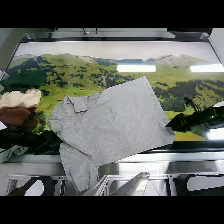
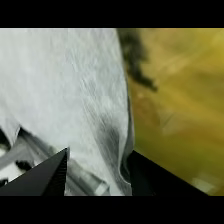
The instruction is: Fold the shirts.
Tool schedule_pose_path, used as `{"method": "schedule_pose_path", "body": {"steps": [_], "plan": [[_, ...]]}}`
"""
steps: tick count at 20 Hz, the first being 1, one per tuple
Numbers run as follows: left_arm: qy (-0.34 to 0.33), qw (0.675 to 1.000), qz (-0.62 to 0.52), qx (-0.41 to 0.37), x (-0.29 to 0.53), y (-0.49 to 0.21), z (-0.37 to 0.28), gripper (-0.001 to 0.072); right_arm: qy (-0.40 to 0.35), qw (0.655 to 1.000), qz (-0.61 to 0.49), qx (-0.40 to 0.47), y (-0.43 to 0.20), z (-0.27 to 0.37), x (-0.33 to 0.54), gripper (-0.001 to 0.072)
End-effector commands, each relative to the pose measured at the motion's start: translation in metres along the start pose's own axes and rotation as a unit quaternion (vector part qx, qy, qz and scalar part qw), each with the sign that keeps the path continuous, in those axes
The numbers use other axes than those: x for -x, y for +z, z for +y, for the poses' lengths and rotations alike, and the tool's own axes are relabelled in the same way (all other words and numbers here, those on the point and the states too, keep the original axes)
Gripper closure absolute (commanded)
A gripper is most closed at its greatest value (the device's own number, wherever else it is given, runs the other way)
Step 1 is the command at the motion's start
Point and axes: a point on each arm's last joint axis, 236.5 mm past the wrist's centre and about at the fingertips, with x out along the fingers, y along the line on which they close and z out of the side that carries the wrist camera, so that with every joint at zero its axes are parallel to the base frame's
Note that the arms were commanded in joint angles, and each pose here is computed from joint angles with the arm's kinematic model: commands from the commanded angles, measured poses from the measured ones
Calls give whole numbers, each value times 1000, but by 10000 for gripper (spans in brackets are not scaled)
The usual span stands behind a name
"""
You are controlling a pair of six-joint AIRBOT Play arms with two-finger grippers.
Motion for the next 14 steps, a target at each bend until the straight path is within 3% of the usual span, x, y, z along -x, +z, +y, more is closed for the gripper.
{"method": "schedule_pose_path", "body": {"steps": [1, 3, 5, 6, 8, 10, 11, 12, 14], "plan": [[11, 1000, -4, -2, -16, -3, 13, 11, -33, 999, 8, 12, 2, -10, -18, 220], [8, 1000, 18, 3, -27, -3, 20, 10, -35, 999, 22, 35, 2, -1, -28, 224], [-11, 1000, 28, 6, -37, 6, 20, 11, -31, 998, 30, 54, 3, 9, -36, 356], [-41, 999, 33, -9, -40, 11, 9, 18, -30, 997, 32, 57, 3, 11, -38, 356], [-110, 992, 52, -45, -44, 15, -16, 355, -27, 997, 37, 59, 1, 14, -39, 356], [-144, 983, 96, -66, -51, 5, -31, 593, -18, 997, 43, 57, -3, 18, -39, 358], [-149, 978, 125, -75, -54, -5, -34, 685, -14, 997, 48, 56, -5, 19, -38, 407], [-155, 975, 142, -77, -56, -11, -38, 686, -11, 997, 51, 56, -7, 21, -38, 580], [-166, 970, 151, -91, -54, -15, -52, 688, -12, 997, 50, 51, -7, 24, -34, 700]]}}
